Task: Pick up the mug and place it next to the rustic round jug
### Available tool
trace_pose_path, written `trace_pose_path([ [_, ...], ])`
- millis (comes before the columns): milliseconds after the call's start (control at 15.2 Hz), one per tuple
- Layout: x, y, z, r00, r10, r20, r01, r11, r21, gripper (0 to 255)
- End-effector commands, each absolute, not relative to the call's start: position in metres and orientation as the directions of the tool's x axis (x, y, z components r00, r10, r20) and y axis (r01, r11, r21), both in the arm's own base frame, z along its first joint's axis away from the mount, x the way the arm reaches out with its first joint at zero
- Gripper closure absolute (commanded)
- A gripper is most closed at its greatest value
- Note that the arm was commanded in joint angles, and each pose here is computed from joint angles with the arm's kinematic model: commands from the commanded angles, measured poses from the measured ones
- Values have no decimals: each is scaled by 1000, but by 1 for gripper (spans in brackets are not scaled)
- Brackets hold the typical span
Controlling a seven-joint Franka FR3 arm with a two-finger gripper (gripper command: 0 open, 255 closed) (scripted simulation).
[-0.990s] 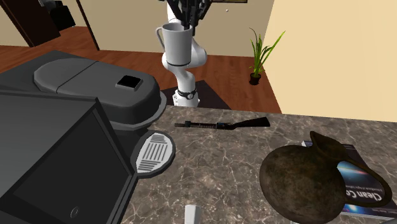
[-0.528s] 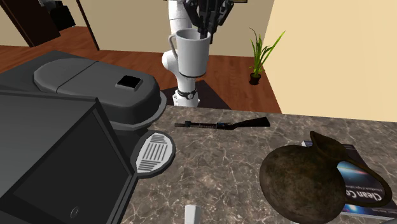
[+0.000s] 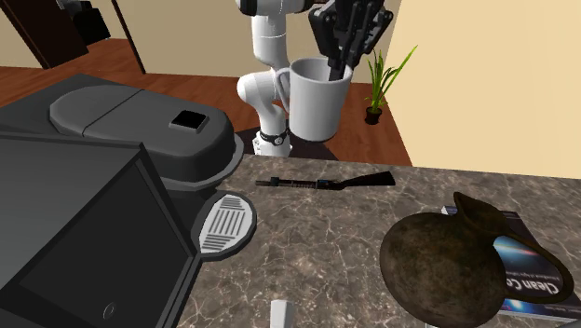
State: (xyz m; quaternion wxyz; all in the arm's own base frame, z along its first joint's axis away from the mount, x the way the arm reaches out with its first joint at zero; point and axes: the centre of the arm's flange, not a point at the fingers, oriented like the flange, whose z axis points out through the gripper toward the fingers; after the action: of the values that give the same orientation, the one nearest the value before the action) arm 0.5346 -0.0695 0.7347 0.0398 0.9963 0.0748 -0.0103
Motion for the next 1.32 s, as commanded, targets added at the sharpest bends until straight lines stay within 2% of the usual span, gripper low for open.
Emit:
trace_pose_path([
  [0,561,-64,734,989,148,-26,150,-986,77,255],
  [132,583,-61,734,989,148,-26,150,-986,77,255],
  [1254,583,-61,644,989,148,-26,150,-986,77,255],
])
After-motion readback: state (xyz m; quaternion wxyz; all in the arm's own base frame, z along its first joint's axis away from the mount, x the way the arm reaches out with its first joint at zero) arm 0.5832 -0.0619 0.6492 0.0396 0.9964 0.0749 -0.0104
